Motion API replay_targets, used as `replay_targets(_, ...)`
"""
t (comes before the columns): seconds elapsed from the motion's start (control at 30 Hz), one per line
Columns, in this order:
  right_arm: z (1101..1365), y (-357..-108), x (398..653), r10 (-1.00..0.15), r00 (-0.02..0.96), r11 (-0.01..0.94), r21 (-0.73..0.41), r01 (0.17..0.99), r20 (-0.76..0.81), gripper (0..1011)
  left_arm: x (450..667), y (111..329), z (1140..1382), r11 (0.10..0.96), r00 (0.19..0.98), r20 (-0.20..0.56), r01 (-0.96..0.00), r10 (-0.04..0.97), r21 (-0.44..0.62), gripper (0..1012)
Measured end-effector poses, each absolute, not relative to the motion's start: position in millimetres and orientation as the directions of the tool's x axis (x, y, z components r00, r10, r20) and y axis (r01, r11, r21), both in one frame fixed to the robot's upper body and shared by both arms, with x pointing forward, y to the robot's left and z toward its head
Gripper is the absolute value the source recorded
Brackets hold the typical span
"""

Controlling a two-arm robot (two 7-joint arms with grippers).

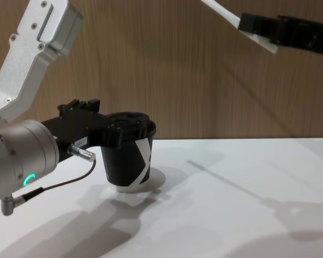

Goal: Pick up the straw with one hand, pass it to the other hand, and insert it into the cup.

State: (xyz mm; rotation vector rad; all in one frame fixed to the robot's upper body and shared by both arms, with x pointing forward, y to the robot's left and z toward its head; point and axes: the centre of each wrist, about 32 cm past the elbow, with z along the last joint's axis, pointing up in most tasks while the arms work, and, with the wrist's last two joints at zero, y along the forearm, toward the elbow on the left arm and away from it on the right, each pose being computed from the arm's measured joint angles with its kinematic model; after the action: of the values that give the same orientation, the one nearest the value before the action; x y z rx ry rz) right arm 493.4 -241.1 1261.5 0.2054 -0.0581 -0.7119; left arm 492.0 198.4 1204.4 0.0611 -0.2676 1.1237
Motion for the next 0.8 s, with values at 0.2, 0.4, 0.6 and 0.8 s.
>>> replay_targets(0.2, 1266.7, -236.1, 491.9, -0.628, 0.778, 0.756, 0.223, 0.615, -0.017, 1, 492.0, 198.4, 1204.4, 0.434, 0.404, 0.242, -0.897, 0.882, -0.086, 1003)
replay_targets(0.4, 1271.0, -230.8, 491.1, -0.605, 0.796, 0.772, 0.235, 0.591, -0.017, 1, 492.0, 198.4, 1204.4, 0.434, 0.404, 0.242, -0.897, 0.882, -0.086, 1003)
replay_targets(0.6, 1275.7, -223.1, 490.1, -0.577, 0.817, 0.788, 0.249, 0.563, -0.018, 1, 492.0, 198.4, 1204.4, 0.434, 0.404, 0.242, -0.897, 0.882, -0.086, 1003)
replay_targets(0.8, 1279.4, -218.0, 489.5, -0.561, 0.828, 0.797, 0.257, 0.546, -0.018, 1, 492.0, 198.4, 1204.4, 0.434, 0.404, 0.243, -0.897, 0.882, -0.086, 1003)
